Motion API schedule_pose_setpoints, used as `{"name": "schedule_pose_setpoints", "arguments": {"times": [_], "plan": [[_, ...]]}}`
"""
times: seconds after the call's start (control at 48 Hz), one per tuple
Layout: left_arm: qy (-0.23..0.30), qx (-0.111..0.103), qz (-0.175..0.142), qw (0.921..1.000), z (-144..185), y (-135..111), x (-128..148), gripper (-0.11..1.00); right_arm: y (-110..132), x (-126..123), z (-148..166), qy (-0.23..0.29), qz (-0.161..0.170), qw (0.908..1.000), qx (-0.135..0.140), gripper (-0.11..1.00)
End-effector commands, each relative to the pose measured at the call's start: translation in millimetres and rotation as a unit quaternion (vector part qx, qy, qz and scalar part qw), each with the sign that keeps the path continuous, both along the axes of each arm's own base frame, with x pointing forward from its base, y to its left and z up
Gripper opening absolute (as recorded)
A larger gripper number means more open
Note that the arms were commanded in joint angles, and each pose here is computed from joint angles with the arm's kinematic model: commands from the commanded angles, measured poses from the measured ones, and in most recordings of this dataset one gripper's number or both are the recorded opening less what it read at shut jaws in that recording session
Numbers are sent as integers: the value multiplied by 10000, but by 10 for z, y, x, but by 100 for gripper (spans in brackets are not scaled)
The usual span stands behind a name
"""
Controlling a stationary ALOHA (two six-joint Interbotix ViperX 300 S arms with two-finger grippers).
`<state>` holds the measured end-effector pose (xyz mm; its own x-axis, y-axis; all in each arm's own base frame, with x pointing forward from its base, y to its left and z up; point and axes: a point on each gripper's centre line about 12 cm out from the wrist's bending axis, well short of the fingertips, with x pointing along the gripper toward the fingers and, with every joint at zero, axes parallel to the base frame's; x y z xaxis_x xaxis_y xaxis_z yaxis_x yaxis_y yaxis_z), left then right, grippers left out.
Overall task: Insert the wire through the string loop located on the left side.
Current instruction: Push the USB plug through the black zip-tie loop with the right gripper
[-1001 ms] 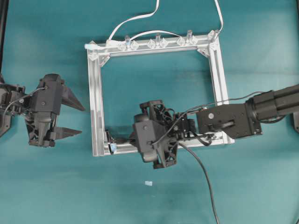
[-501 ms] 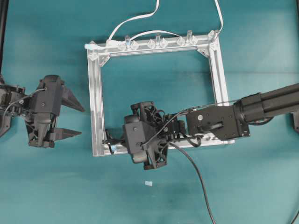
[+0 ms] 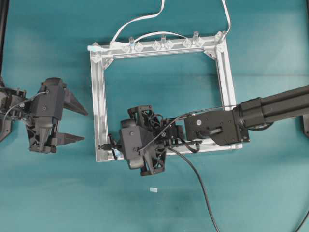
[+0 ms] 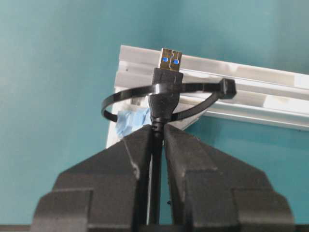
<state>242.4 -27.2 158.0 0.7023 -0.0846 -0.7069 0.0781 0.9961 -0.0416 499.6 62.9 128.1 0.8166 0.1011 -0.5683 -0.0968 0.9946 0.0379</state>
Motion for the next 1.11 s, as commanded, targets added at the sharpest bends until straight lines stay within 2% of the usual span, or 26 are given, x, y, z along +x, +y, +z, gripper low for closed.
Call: {"name": "schedule_pose_setpoints", "arguments": {"times": [0.0, 1.084], "plan": [[-102, 13, -49, 9999, 49, -17, 24, 82, -5, 82, 217, -253, -6, 9997, 19, 10], [29, 17, -108, 9999, -36, -42, -48, 82, 0, 120, 257, -291, -5, 9996, 25, 10]]}}
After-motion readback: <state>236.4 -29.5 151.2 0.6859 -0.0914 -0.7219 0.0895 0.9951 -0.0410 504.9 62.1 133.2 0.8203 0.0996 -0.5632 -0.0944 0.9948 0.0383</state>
